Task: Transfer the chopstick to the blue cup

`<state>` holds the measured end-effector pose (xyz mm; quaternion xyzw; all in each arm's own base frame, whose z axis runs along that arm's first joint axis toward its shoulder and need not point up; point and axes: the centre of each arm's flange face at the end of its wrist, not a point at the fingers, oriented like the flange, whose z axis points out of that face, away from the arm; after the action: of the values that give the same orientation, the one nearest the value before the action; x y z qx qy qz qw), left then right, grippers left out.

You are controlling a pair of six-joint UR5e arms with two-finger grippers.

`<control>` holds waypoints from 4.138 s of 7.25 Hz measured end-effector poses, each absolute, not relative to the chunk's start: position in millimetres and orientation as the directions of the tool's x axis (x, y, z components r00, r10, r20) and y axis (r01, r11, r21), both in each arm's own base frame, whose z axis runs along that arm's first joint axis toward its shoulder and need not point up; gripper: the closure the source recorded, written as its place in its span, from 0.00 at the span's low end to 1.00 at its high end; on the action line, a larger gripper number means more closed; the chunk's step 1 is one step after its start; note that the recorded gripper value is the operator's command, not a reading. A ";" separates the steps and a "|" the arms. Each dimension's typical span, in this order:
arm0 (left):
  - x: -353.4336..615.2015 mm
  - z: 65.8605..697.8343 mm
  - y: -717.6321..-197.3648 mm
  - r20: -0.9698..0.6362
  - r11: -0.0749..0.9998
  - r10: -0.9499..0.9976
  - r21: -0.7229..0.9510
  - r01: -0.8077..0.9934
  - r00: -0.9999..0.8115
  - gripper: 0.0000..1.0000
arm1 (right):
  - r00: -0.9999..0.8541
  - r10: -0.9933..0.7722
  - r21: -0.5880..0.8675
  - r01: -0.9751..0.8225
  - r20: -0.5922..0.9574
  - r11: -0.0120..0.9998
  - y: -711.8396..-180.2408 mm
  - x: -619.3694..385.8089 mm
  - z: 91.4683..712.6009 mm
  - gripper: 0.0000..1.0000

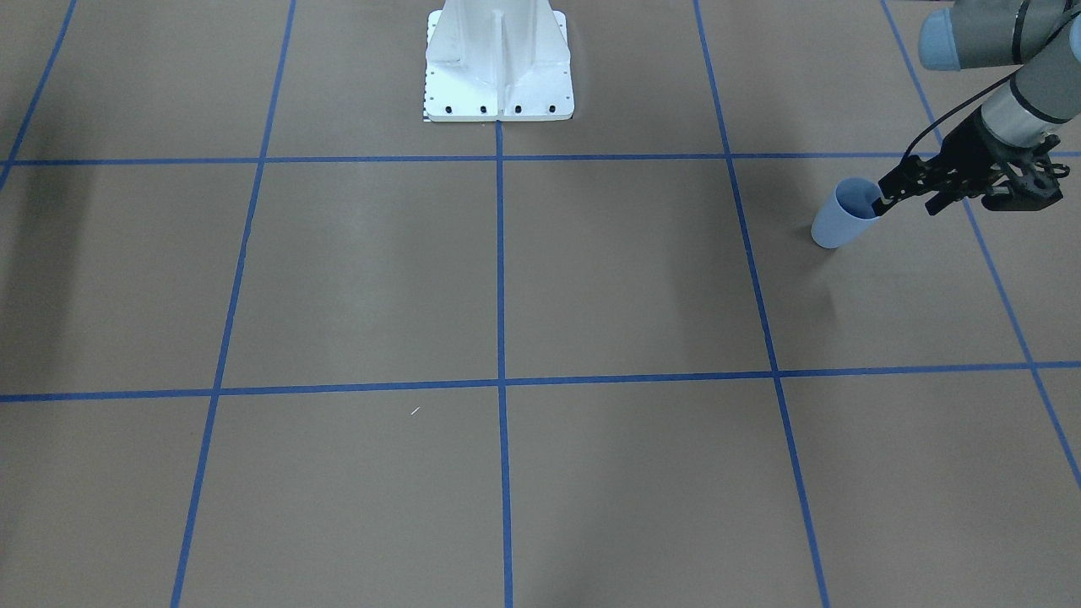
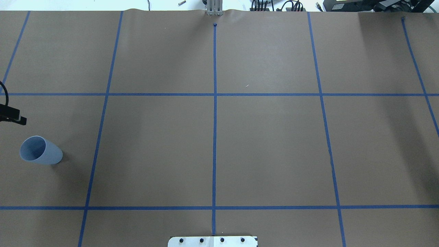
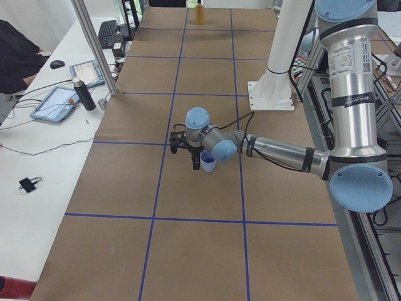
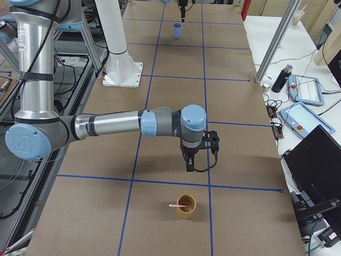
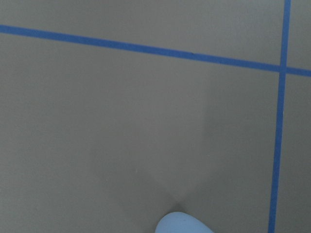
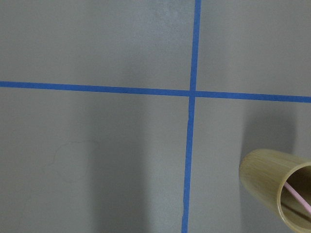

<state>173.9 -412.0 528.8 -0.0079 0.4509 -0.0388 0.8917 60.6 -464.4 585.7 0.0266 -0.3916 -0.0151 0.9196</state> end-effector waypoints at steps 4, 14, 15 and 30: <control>188.4 544.3 -401.3 -0.793 0.996 -0.078 -0.082 0.022 0.605 0.02 | 0.695 -0.047 0.059 0.007 0.718 0.998 -463.8 60.7 586.9 0.00; 197.9 531.3 -395.4 -0.815 0.984 -0.149 -0.177 0.004 0.559 1.00 | 0.695 -0.045 0.055 0.008 0.717 0.998 -462.9 60.8 589.0 0.00; 198.7 520.6 -402.1 -0.826 0.981 -0.167 -0.195 0.006 0.539 1.00 | 0.695 -0.045 0.055 0.008 0.717 0.998 -463.0 60.8 588.9 0.00; 542.4 161.1 -564.9 -0.713 0.890 -0.454 -0.394 0.231 0.534 0.93 | 0.697 -0.063 0.081 0.007 0.714 0.997 -466.6 61.0 576.4 0.00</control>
<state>542.4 -564.9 161.1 -0.1269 0.4403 -0.1977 0.8666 61.0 -466.6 576.4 0.0360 -0.3886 -0.0193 0.9205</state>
